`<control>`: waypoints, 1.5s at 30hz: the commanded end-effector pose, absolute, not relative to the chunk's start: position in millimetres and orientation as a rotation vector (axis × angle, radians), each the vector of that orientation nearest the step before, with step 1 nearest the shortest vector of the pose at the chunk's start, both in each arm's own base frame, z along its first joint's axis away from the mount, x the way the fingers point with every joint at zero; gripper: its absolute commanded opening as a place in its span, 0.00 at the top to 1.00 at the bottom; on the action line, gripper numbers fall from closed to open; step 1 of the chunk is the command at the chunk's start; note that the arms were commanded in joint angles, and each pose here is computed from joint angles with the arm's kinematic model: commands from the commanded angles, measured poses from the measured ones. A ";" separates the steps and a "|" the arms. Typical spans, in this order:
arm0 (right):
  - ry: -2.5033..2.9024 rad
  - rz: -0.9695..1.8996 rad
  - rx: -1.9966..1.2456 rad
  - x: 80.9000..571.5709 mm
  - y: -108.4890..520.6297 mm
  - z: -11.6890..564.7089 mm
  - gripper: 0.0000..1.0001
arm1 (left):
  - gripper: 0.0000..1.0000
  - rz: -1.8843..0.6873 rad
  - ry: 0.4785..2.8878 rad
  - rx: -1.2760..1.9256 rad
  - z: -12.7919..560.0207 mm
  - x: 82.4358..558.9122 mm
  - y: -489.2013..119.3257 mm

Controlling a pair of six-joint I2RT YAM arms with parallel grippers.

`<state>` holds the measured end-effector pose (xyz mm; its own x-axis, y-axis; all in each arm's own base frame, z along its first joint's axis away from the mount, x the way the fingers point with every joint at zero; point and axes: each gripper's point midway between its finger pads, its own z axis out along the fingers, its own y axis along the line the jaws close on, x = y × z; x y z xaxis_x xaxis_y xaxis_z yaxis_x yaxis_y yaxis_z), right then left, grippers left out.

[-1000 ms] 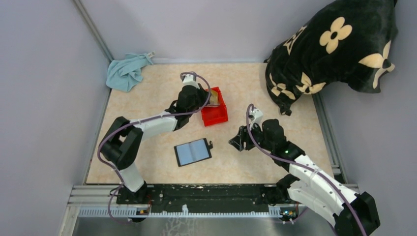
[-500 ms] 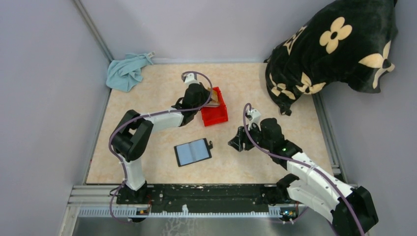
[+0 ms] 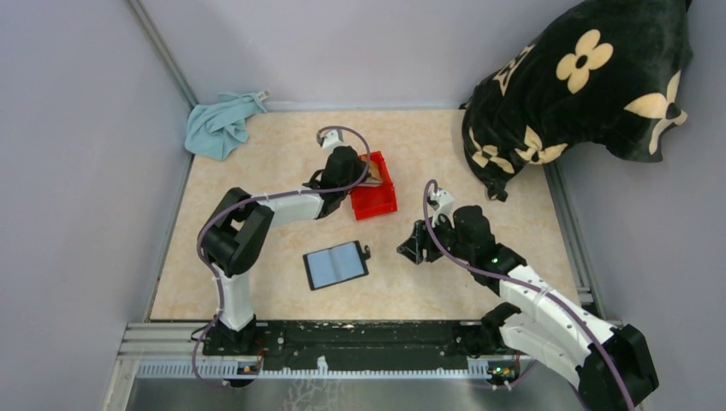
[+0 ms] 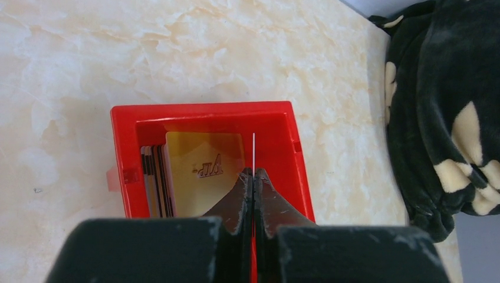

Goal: Take the credit cards out of the card holder

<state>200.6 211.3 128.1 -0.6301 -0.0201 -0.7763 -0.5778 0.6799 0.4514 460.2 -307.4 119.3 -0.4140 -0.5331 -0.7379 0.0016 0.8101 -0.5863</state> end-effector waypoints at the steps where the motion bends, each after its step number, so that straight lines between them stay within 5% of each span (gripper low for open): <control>1: 2.038 0.905 -0.455 208.4 210.7 139.6 0.46 | 1.00 -0.618 1.929 -0.440 113.6 466.0 -306.4; 20: 2.038 0.911 -0.456 207.7 211.2 138.5 0.46 | 0.64 -0.521 1.859 -0.413 132.3 465.3 -284.9; 28: 2.038 0.913 -0.457 207.4 211.2 138.6 0.46 | 0.57 -0.480 1.792 -0.414 160.9 456.2 -265.5; 32: 2.021 0.939 -0.478 204.9 214.3 142.2 0.49 | 0.64 -0.489 1.759 -0.349 181.6 445.1 -263.3; 35: 2.029 0.938 -0.472 205.8 214.6 139.1 0.60 | 0.97 -0.528 1.769 -0.203 192.2 424.3 -274.6; 36: 2.039 0.942 -0.470 206.0 215.6 137.4 0.65 | 1.00 -0.538 1.795 -0.177 190.7 415.4 -277.1; 40: 2.053 0.992 -0.506 200.1 232.2 135.8 0.84 | 1.00 -0.523 1.909 -0.110 167.7 365.8 -269.9; 45: 2.070 0.961 -0.627 182.2 272.2 129.4 0.88 | 1.00 -0.558 2.054 -0.164 121.7 299.1 -234.9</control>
